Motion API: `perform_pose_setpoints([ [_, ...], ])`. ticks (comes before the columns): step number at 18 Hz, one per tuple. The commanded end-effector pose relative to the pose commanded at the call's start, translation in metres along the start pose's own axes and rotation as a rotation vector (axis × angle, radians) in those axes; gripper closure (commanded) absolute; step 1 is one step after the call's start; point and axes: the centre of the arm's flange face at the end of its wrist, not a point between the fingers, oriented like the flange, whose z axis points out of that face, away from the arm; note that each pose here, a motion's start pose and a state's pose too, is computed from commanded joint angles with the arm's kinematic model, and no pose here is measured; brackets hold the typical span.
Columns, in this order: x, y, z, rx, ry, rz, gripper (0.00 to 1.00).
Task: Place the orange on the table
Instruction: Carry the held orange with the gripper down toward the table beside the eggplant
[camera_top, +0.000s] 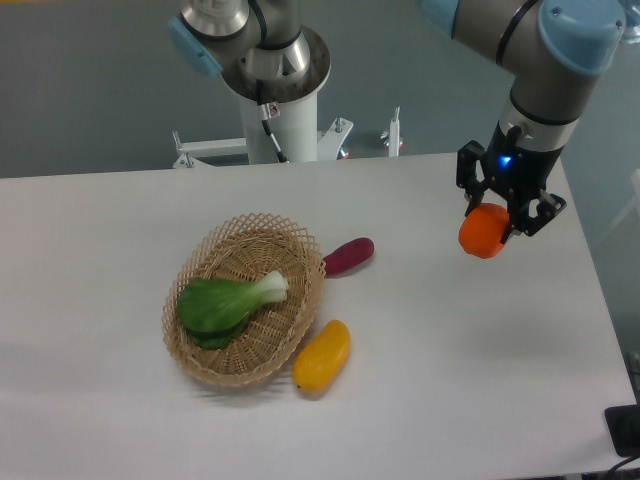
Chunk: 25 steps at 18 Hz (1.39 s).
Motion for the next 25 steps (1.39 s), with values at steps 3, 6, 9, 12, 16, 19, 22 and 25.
perform_pose_setpoints([
  [3,0.002,-0.001,0.004,-0.001,0.0,0.001,0.44],
  [6,0.001,-0.003,0.003,0.0,-0.002,0.003,0.44],
  [9,0.002,-0.005,0.005,0.001,0.003,0.004,0.44],
  [12,0.001,-0.015,0.014,-0.001,-0.006,-0.062,0.44],
  [16,0.011,-0.036,0.049,0.008,-0.059,-0.139,0.44],
  [19,0.019,-0.036,0.088,0.016,-0.103,-0.154,0.44],
  [22,0.016,-0.037,0.104,0.011,-0.096,-0.167,0.44],
  [25,0.012,-0.036,0.119,0.009,-0.078,-0.185,0.44],
])
